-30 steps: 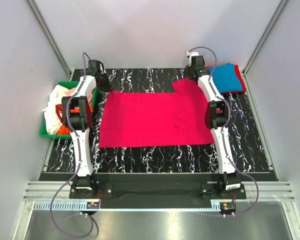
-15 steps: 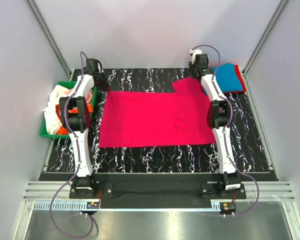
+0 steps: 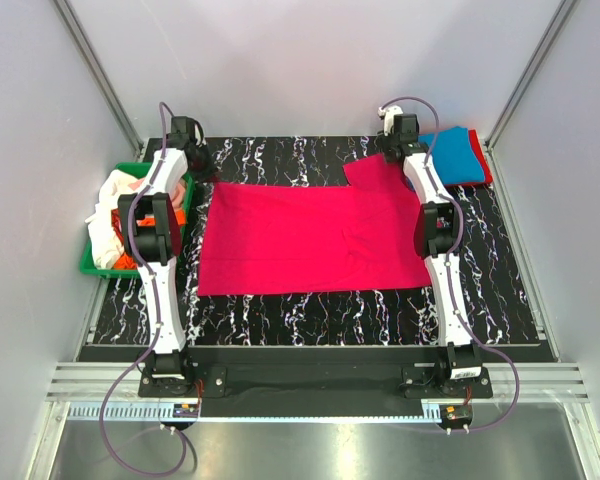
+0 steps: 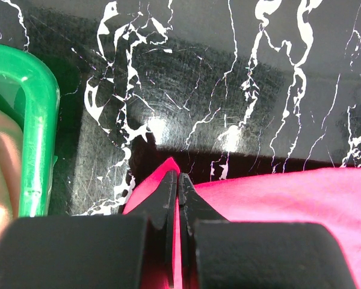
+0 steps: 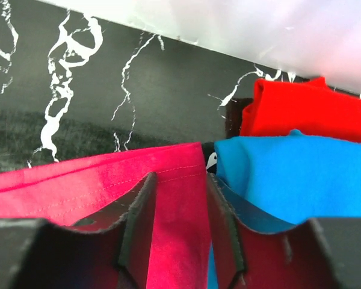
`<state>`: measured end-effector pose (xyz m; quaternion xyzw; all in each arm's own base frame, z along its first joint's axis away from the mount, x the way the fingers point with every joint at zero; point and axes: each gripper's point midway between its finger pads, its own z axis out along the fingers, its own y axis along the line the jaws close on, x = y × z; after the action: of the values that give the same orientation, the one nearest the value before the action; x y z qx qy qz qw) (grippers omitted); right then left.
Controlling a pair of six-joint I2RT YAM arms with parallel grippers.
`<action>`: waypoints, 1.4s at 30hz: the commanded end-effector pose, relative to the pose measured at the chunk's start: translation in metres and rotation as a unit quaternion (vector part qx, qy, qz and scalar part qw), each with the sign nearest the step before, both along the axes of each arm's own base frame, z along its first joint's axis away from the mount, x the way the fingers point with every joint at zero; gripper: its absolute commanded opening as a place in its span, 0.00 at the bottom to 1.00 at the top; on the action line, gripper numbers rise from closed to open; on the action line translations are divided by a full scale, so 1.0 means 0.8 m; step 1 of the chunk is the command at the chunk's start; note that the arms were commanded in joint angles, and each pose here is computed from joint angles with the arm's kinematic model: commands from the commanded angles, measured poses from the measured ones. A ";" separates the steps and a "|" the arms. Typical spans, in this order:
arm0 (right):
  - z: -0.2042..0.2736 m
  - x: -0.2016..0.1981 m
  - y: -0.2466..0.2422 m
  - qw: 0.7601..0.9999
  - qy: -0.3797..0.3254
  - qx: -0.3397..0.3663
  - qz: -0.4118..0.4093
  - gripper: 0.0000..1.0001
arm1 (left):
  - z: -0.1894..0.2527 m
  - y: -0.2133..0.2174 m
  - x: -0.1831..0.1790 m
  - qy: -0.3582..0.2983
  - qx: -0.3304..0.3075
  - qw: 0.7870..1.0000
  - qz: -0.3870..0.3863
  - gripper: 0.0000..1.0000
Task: Fold and stack the t-shirts
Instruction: Fold the tshirt
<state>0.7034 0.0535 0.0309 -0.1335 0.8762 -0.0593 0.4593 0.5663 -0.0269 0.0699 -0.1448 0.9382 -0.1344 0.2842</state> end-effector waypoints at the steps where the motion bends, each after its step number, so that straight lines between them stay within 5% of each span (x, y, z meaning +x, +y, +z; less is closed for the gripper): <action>1: 0.006 -0.005 0.007 0.998 0.012 -0.023 0.049 0.43 | 0.022 0.007 0.015 -0.027 0.000 1.000 0.001 0.00; 9: -0.011 -0.022 0.021 0.994 0.047 -0.028 0.093 0.34 | 0.032 0.010 0.018 -0.037 0.005 0.999 -0.001 0.00; 20: -0.015 -0.048 0.048 0.984 0.082 0.002 0.157 0.01 | 0.034 0.010 0.015 -0.037 0.008 0.999 -0.001 0.00; 29: 0.028 -0.085 0.114 0.970 0.100 0.100 0.197 0.00 | 0.028 -0.002 0.006 -0.028 -0.003 1.000 -0.014 0.00; 33: 0.044 -0.070 0.097 0.981 0.078 0.080 0.157 0.14 | 0.032 -0.006 0.004 -0.030 -0.005 0.999 -0.019 0.00; 37: 0.058 -0.055 0.087 0.985 0.055 0.080 0.143 0.41 | 0.029 -0.008 0.004 -0.028 -0.006 0.999 -0.021 0.00; 42: 0.051 -0.049 0.076 0.986 0.055 0.089 0.133 0.55 | 0.024 -0.012 0.004 -0.025 -0.008 0.999 -0.025 0.00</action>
<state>0.6532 0.1241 0.0427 -0.2270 0.8854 0.0932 0.3948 0.5639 -0.0314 0.0703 -0.1377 0.9399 -0.1405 0.2792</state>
